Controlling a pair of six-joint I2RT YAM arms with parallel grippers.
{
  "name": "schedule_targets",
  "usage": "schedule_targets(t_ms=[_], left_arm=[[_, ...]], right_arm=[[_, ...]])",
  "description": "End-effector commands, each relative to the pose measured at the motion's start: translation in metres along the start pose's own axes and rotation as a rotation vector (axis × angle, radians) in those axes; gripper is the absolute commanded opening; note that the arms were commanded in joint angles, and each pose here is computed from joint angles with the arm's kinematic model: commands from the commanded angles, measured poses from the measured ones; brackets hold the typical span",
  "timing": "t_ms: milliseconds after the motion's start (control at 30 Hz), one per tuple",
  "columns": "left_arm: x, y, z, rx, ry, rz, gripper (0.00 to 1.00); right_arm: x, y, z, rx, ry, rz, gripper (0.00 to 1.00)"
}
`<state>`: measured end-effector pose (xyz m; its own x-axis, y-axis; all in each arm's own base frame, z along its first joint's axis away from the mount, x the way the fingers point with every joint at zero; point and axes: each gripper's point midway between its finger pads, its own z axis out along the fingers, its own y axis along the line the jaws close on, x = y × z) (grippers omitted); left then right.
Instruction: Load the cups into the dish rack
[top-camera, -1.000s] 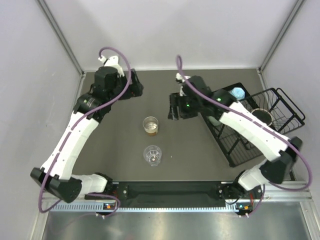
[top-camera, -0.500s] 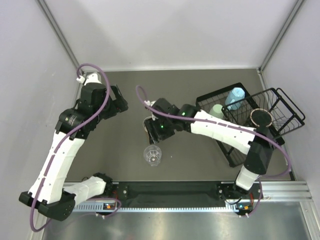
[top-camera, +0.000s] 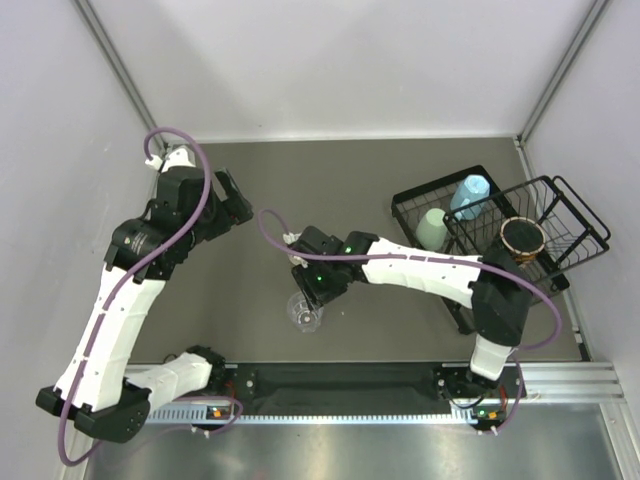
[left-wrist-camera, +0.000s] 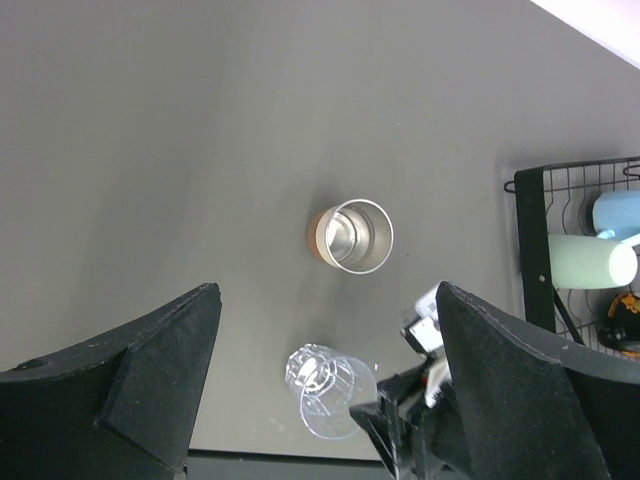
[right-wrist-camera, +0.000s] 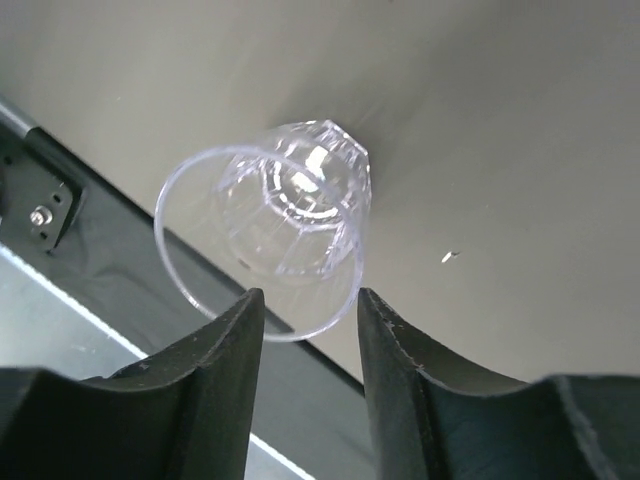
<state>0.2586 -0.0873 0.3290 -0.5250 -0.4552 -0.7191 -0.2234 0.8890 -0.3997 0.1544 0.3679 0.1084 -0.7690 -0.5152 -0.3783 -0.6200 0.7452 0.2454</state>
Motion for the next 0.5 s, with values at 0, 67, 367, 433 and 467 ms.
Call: schedule_targets(t_ms=[0,67,367,433,467], left_arm=[[-0.004,-0.002,-0.01,0.02,-0.012,-0.039,0.93],[-0.004,-0.001,-0.011,0.019,-0.008,-0.044,0.93],[-0.02,-0.009,-0.023,0.046,-0.054,-0.072,0.92],[-0.027,-0.014,-0.028,0.071,-0.077,-0.078,0.93],[-0.036,-0.023,-0.029,0.11,-0.106,-0.079,0.94]], right_arm=[[-0.012,0.004,0.008,0.012,-0.063,-0.013,0.42],[-0.009,0.003,0.015,0.021,-0.048,-0.012,0.4],[-0.009,-0.012,0.031,0.098,-0.055,-0.013,0.2],[-0.011,-0.018,0.031,0.123,-0.066,-0.013,0.1],[-0.011,-0.019,0.029,0.129,-0.071,-0.013,0.06]])
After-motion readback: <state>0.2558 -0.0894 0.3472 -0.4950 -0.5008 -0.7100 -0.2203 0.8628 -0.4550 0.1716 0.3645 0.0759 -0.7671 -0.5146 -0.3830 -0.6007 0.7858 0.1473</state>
